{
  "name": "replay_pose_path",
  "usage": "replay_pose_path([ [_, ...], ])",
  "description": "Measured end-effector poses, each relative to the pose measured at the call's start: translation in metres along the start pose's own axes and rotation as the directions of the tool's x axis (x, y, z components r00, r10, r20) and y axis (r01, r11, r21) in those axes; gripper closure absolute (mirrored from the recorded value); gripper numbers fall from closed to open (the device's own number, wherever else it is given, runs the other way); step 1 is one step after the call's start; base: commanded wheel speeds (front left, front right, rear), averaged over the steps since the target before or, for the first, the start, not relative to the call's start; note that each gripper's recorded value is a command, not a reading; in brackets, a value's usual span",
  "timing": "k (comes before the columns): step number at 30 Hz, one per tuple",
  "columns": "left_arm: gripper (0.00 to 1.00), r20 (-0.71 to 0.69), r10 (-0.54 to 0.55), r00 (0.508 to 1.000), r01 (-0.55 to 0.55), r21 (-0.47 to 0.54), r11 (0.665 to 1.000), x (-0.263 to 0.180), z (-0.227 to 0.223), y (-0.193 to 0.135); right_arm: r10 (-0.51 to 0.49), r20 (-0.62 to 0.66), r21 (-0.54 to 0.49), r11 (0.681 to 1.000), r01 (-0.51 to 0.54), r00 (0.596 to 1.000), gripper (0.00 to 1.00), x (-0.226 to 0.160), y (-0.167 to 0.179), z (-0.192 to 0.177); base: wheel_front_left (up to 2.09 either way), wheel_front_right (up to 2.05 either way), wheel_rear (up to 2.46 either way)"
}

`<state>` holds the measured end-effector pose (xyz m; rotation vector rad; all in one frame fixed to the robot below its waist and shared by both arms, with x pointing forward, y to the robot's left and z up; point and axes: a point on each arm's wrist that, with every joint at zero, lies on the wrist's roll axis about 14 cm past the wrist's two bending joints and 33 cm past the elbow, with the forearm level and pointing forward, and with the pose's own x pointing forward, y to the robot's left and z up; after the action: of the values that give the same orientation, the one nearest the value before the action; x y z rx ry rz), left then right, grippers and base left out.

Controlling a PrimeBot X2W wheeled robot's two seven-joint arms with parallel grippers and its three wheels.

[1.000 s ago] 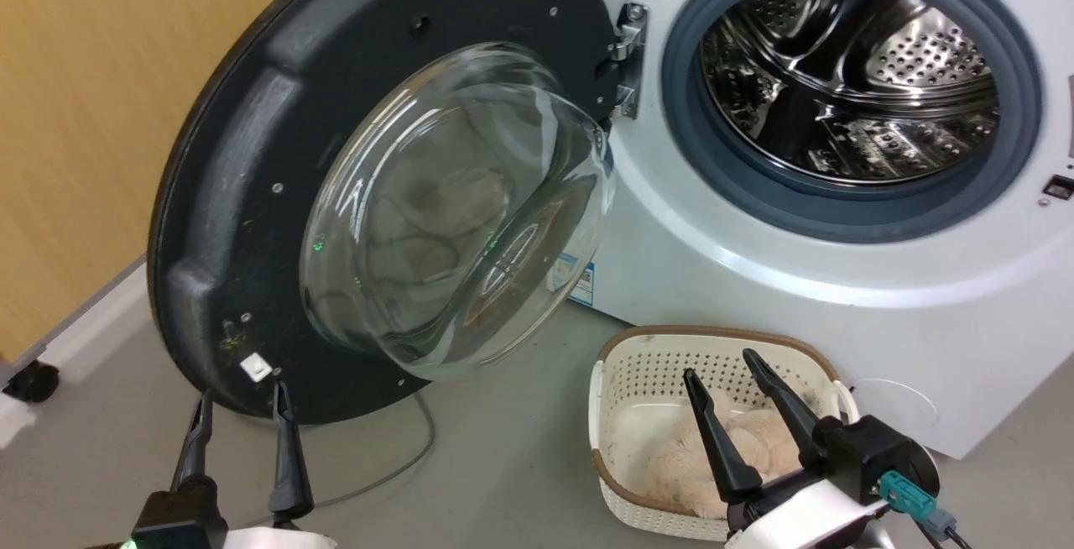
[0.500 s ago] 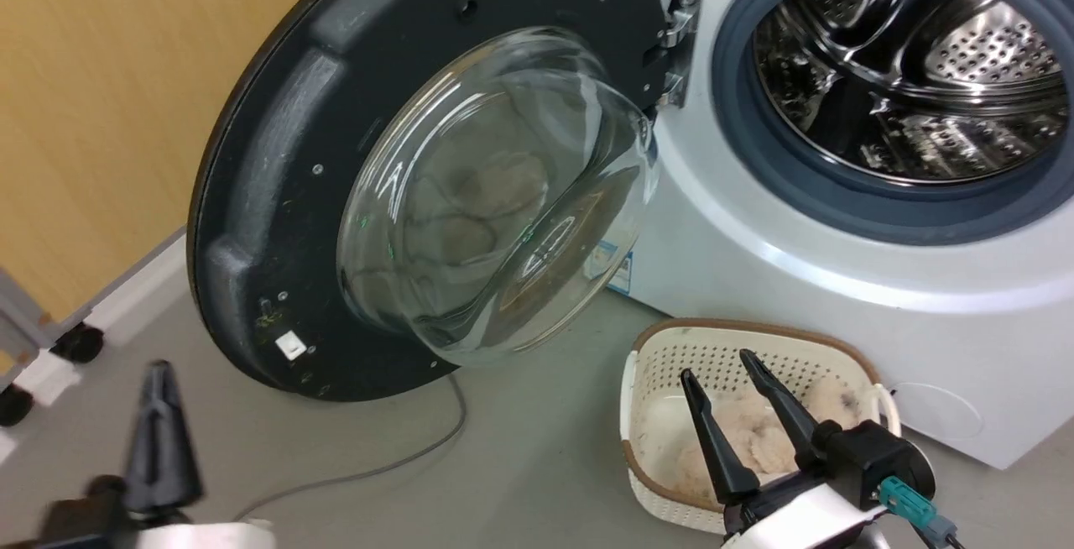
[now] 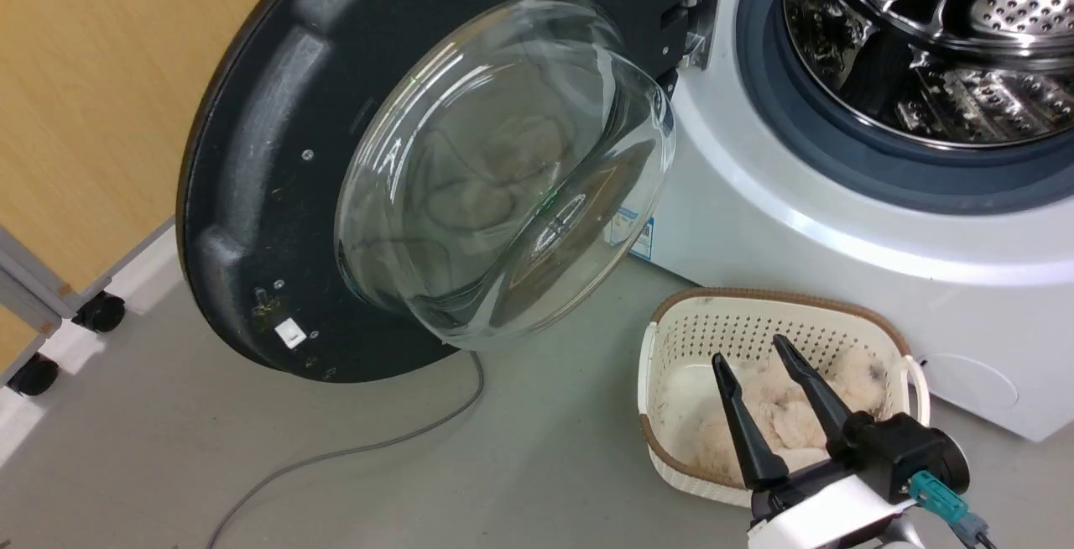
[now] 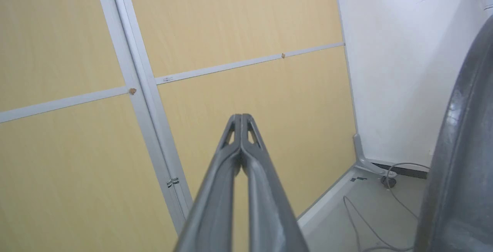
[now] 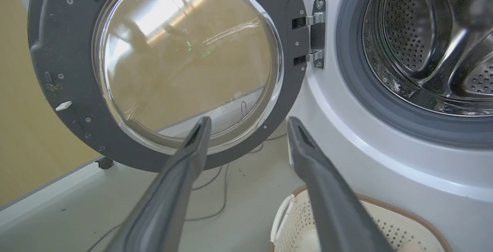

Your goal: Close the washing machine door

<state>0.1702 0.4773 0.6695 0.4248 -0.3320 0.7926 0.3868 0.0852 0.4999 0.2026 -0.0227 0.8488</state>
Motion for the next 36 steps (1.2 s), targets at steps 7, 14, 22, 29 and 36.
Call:
replay_pose_path([
  [7, 1.0, -0.112, 0.084, 0.99, -0.105, -0.198, 0.975, 0.04, -0.027, 0.018, -0.028, -0.012, 0.002, 1.0, 0.028, 1.0, 0.0, -0.004, -0.011, -0.007, 0.0, 0.0, 0.0],
  [14, 1.0, -0.376, 0.021, 0.926, -0.253, -0.58, 0.774, 0.054, -0.079, -0.012, -0.046, -0.022, 0.009, 0.999, 0.046, 0.999, 0.0, -0.008, -0.018, -0.011, 0.0, 0.0, 0.0],
  [22, 1.0, -0.442, -0.29, 0.849, -0.336, -0.875, 0.35, 0.052, -0.095, -0.087, -0.067, -0.016, 0.013, 0.998, 0.068, 0.998, 0.0, -0.011, -0.023, -0.009, 0.0, 0.0, 0.0],
  [29, 1.0, -0.404, -0.521, 0.752, -0.31, -0.914, 0.262, 0.029, -0.091, -0.128, -0.093, -0.007, 0.004, 0.996, 0.093, 0.996, 0.0, -0.016, -0.029, -0.003, 0.0, 0.0, 0.0],
  [36, 1.0, -0.342, -0.681, 0.648, -0.275, -0.938, 0.209, -0.007, -0.081, -0.159, -0.132, 0.016, 0.006, 0.991, 0.132, 0.991, 0.0, -0.022, -0.036, 0.007, 0.0, 0.0, 0.0],
])
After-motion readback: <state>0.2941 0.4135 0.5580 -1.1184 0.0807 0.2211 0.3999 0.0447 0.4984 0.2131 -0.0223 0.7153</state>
